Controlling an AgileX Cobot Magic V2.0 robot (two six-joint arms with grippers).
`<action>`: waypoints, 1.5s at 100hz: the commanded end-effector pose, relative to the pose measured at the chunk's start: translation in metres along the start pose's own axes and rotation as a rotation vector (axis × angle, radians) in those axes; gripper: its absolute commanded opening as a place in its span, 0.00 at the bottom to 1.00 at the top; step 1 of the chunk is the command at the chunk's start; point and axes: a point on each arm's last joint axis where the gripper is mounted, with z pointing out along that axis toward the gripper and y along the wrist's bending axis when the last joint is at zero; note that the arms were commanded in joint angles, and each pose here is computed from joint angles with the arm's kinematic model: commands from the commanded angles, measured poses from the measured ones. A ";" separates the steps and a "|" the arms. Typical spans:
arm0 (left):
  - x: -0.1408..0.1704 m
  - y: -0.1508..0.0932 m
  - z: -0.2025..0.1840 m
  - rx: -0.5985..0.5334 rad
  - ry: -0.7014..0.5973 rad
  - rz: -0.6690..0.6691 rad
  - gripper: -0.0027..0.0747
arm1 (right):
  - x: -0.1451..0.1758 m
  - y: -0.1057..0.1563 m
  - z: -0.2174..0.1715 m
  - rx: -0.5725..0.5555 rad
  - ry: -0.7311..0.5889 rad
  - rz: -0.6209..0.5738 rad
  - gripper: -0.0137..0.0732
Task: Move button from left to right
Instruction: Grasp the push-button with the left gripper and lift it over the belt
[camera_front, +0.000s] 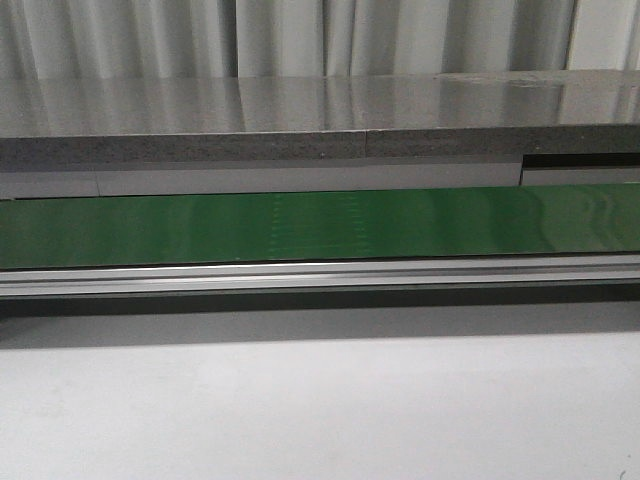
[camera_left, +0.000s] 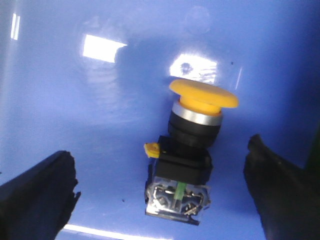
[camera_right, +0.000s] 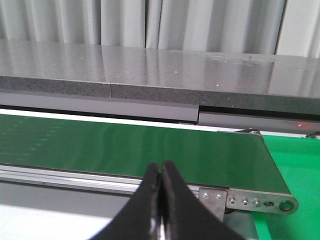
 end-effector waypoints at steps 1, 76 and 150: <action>-0.010 0.000 -0.018 -0.007 -0.090 -0.005 0.88 | -0.015 -0.001 -0.002 0.011 -0.115 -0.006 0.03; -0.026 0.000 -0.028 0.017 -0.062 -0.001 0.05 | -0.015 -0.001 -0.002 0.011 -0.115 -0.006 0.03; -0.017 -0.095 -0.083 0.100 -0.113 0.270 0.05 | -0.015 -0.001 -0.002 0.011 -0.115 -0.006 0.03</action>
